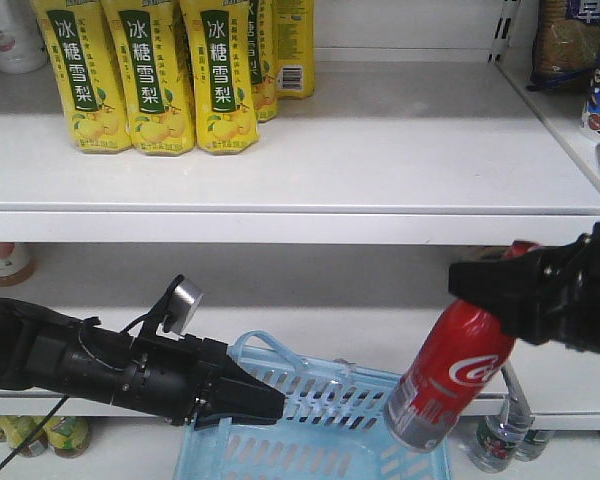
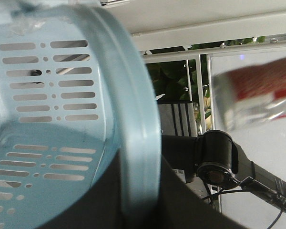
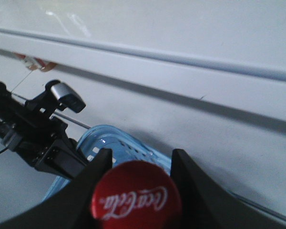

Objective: Place coke in basket with both arms
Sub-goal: 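Lift the bottle off the shelf and lower it toward the basket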

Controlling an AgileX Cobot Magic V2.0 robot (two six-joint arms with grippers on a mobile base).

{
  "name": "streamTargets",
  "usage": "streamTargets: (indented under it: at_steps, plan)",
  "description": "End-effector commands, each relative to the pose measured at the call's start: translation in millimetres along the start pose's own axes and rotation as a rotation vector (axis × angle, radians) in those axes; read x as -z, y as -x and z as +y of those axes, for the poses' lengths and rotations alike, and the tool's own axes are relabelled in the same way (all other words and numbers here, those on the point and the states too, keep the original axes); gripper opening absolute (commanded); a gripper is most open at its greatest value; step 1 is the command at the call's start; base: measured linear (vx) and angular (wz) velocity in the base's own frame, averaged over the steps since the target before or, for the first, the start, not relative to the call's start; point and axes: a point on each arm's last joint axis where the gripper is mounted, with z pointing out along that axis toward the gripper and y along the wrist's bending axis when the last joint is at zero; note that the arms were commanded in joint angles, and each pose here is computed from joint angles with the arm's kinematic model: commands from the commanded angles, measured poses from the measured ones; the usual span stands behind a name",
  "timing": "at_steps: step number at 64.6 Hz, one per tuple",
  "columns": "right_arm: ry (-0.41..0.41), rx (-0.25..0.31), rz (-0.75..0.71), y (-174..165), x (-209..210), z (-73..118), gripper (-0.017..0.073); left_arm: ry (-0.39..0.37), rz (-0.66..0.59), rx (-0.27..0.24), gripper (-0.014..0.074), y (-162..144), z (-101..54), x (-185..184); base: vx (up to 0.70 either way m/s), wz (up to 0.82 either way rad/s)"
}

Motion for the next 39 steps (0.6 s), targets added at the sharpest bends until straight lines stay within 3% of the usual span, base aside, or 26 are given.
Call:
streamTargets:
  at_steps: [1, 17, 32, 39]
  plan:
    - [0.036, -0.029, -0.105, 0.8, -1.9, 0.6, -0.0001, -0.105, -0.046, -0.058, -0.0006, 4.7, -25.1, 5.4, 0.00, 0.00]
    - [0.057, -0.025, -0.002, -35.7, -27.1, -13.7, 0.0007, -0.105, -0.046, -0.058, -0.0006, 4.7, -25.1, 5.4, 0.00, 0.00]
    - [0.035, -0.013, 0.076, -43.4, -50.3, -28.8, 0.0011, -0.105, -0.046, -0.058, -0.0006, 4.7, -25.1, 5.4, 0.00, 0.00]
    - [0.030, -0.035, 0.133, -48.7, -63.8, -37.0, 0.0015, -0.105, -0.046, -0.058, -0.0006, 4.7, -25.1, 5.4, 0.00, 0.00]
